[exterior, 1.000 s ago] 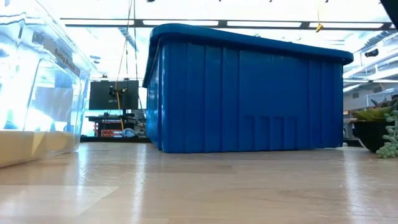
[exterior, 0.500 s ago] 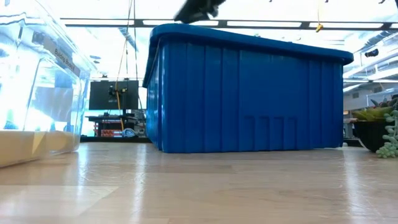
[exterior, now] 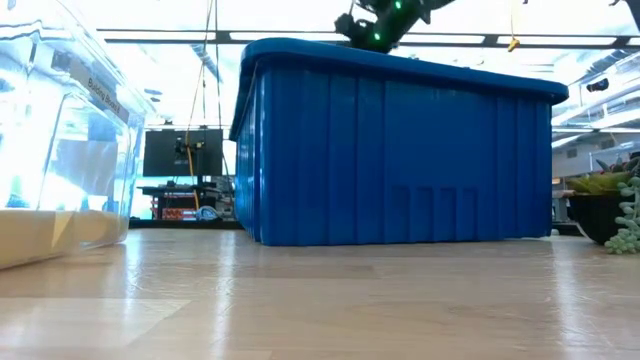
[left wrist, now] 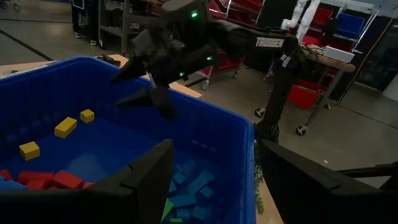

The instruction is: Sort Items/Unsort Items

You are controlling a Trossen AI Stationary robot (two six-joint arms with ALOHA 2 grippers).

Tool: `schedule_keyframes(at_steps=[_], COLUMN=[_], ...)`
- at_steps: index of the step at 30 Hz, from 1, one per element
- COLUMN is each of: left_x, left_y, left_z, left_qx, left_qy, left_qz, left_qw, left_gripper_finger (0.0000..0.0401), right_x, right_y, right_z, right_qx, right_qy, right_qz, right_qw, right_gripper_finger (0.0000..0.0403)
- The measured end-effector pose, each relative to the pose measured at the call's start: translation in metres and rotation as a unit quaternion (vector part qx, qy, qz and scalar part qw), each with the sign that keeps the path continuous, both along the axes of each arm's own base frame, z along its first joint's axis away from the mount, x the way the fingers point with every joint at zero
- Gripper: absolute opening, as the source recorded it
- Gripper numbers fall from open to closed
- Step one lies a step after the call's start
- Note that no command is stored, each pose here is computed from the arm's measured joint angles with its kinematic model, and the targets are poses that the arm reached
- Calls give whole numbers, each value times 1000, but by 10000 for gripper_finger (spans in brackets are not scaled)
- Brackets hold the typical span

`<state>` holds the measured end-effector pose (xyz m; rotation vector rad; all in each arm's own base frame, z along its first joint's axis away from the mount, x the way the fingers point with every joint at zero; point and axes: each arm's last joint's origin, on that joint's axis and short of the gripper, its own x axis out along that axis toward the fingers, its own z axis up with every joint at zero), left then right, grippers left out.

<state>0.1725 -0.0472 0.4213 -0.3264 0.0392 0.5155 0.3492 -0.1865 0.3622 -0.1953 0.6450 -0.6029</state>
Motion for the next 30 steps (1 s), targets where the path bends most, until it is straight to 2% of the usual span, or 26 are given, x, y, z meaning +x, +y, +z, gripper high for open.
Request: schedule_keyframes(at_steps=[6,11,18,21,24,27,30], left_x=[0,2,8,9,7,8,16], left_y=[0,-1,-3,-2,-2,-2,-4], left_z=[1,6,9,8,10,9,5], left_qx=[-2,-15,-20,11,50,100,163], left_qy=[-5,-36,-55,-39,-19,13,56], left_qz=[0,1,11,27,27,21,17], left_qw=[1000,999,998,999,998,995,985], left_gripper_finger=[248,248,248,248,248,248,248], right_x=[-17,-28,-48,-62,-81,-95,-104], right_y=[-14,-1,16,28,45,63,84], right_z=[-18,-6,20,29,39,46,49], right_qx=[55,51,43,52,94,143,168], right_qy=[46,66,49,61,60,52,27], right_qz=[12,42,60,68,56,56,67], right_qw=[997,996,996,994,992,987,983], right_gripper_finger=[294,293,293,293,293,293,293])
